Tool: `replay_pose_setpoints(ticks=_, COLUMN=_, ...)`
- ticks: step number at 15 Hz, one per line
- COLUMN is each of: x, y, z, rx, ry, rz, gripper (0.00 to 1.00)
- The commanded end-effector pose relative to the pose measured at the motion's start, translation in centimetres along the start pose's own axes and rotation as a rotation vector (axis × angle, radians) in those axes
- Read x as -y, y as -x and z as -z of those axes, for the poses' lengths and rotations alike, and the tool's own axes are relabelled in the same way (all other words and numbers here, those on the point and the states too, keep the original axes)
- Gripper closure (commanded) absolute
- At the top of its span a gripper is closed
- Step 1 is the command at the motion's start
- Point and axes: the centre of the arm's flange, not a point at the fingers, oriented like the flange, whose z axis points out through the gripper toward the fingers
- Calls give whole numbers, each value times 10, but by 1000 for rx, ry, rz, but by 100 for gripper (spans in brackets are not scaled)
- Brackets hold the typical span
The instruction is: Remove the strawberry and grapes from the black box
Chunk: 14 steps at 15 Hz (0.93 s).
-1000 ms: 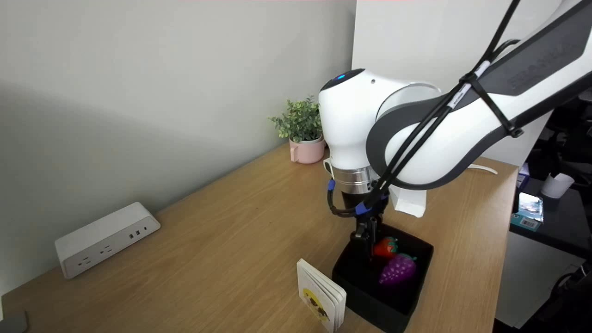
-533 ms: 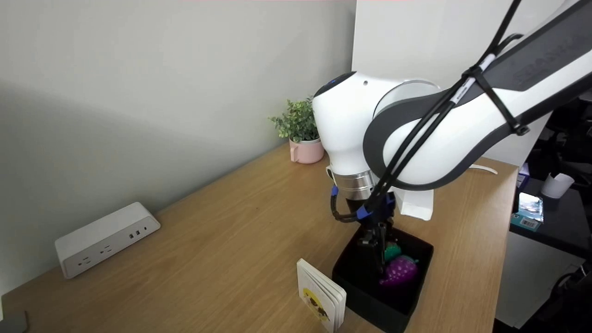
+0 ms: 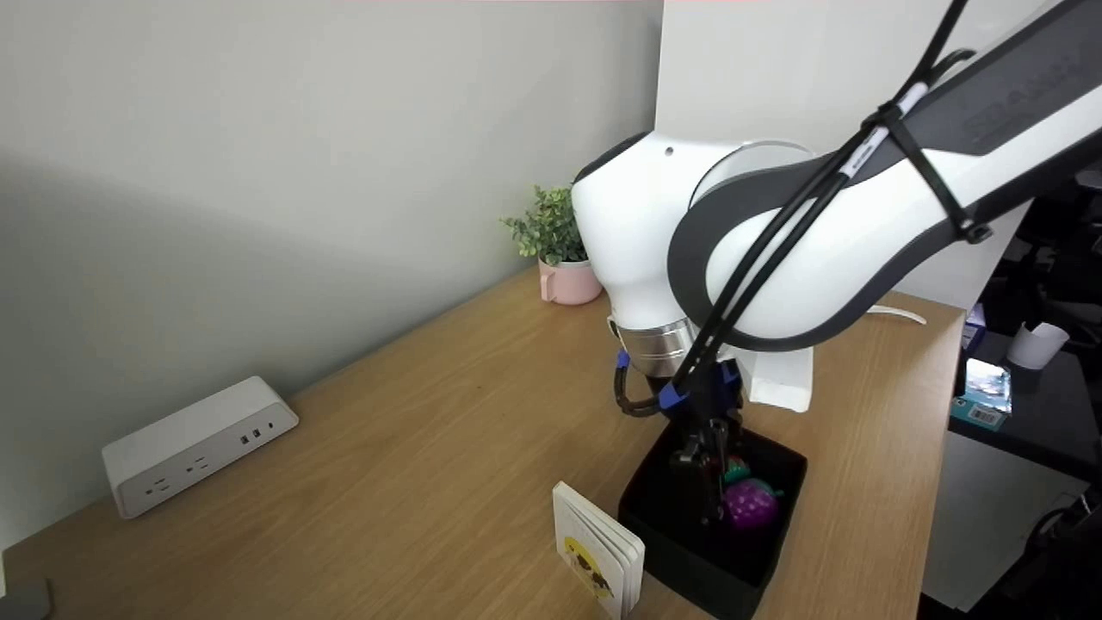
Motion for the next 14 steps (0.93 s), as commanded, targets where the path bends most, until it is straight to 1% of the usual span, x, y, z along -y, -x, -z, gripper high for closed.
replay_pose_setpoints(ticks=1, x=2, y=0, z=7, rx=23, ry=-11, rz=-10, gripper=0)
replay_pose_setpoints(ticks=7, x=-6, y=-4, z=4, rx=-1, ry=8, rz=3, gripper=0)
replay_pose_setpoints(ticks=14, x=-20, y=-8, z=1, rx=-1, ry=-3, rz=-14, gripper=0)
